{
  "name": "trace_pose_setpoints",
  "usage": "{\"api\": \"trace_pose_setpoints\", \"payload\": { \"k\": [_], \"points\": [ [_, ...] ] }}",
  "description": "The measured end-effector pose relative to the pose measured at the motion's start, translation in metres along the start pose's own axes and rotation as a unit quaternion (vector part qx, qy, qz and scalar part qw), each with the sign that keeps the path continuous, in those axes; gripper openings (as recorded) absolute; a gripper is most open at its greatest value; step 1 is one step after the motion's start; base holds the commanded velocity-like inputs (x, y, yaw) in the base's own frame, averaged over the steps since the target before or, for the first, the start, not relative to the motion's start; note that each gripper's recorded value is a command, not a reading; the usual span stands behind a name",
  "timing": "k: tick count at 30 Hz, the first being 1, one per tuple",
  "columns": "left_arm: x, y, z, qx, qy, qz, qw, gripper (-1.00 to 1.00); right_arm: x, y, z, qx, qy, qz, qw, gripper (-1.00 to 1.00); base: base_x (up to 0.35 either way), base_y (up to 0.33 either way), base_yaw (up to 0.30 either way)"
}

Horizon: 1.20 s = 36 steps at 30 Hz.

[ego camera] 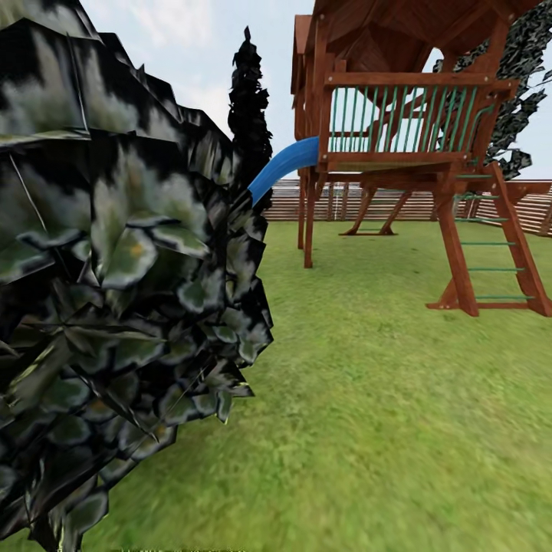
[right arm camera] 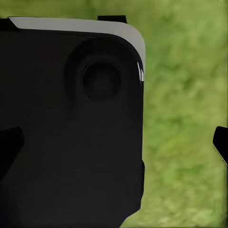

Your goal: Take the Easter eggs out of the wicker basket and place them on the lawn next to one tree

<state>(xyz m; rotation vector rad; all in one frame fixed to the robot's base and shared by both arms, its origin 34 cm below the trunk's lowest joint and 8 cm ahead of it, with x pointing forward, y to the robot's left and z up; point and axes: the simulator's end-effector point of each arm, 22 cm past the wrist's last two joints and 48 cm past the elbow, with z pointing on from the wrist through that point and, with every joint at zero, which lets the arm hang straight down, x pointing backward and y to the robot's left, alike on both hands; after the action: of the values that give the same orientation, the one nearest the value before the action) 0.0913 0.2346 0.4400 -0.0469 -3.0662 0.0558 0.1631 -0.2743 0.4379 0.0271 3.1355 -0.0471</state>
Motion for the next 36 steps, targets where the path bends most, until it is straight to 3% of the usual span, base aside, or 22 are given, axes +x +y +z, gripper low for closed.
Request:
{"api": "trace_pose_setpoints", "payload": {
  "k": [36],
  "points": [
    [0.0000, 0.0000, 0.0000, 0.000, 0.000, 0.000, 1.0000, 1.00, -0.0006, 0.0017, 0.0000, 0.000, -0.001, -0.002, 1.0000, 1.00, 0.000, 0.000, 0.295]
  ]
}}
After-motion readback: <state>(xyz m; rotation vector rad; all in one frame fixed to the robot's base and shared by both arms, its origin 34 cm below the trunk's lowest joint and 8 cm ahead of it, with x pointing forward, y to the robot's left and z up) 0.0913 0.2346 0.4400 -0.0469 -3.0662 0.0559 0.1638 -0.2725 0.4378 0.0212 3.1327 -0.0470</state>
